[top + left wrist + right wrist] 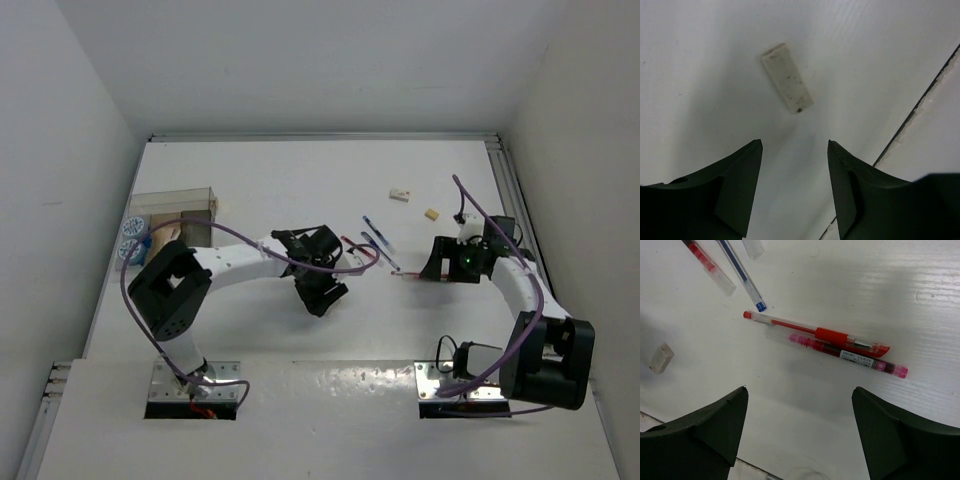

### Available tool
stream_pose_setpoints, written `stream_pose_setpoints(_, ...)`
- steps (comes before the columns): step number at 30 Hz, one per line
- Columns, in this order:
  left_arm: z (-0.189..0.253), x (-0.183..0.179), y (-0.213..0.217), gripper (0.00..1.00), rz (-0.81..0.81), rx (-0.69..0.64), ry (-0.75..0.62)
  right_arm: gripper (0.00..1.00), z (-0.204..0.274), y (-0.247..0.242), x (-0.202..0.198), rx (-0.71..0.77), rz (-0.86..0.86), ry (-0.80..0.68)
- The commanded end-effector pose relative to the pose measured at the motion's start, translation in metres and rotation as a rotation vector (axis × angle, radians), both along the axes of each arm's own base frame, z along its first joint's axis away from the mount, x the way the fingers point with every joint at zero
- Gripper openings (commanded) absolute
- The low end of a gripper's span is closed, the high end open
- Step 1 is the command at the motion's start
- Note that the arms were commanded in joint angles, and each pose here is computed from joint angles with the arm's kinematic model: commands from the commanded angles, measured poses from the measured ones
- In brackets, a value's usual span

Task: Sort the stationery into containers
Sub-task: Pick up the stationery from the center of the board.

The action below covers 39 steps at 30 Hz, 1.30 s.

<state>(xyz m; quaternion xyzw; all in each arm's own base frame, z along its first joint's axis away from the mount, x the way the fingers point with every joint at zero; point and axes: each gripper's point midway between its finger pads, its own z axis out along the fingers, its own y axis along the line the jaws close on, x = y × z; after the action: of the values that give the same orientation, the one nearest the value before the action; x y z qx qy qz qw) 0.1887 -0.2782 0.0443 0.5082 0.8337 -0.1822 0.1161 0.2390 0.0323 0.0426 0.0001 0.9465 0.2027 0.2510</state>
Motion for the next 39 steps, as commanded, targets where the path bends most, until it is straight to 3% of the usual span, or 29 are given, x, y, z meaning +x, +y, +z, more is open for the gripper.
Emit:
stream_pose_setpoints(1,0.001,0.0,-0.022,0.61,0.043,-0.047,-0.003,0.83,0.013,0.001,0.011,0.034,-0.004,-0.028)
stream_pose_setpoints(13,-0.027,0.006,-0.045,0.61,0.069,0.064,-0.101,0.83,0.014,-0.001,0.013,0.041,-0.006,-0.028)
stream_pose_setpoints(18,-0.042,0.015,-0.044,0.55,0.097,0.115,-0.121,0.83,0.014,-0.004,0.012,0.035,-0.007,-0.023)
stream_pose_setpoints(21,-0.047,0.018,-0.04,0.47,0.09,0.141,-0.134,0.83,0.015,-0.004,0.013,0.04,-0.007,-0.024)
stream_pose_setpoints(24,-0.058,0.028,-0.022,0.32,0.103,0.226,-0.174,0.83,0.016,-0.004,0.014,0.042,-0.006,-0.028)
stream_pose_setpoints(25,-0.066,0.03,-0.012,0.2,0.102,0.275,-0.164,0.83,0.017,-0.004,0.015,0.041,-0.007,-0.03)
stream_pose_setpoints(29,-0.08,0.052,0.025,0.03,0.177,0.394,-0.155,0.83,0.02,-0.005,0.017,0.04,-0.007,-0.036)
stream_pose_setpoints(31,-0.068,0.075,0.041,0.0,0.223,0.383,-0.162,0.83,0.023,-0.004,0.018,0.039,-0.002,-0.042)
stream_pose_setpoints(35,0.003,0.129,0.072,0.0,0.376,0.26,-0.264,0.83,0.028,-0.006,0.021,0.032,0.004,-0.059)
stream_pose_setpoints(39,0.074,0.18,0.148,0.0,0.593,0.186,-0.353,0.82,0.027,-0.002,0.022,0.03,0.024,-0.061)
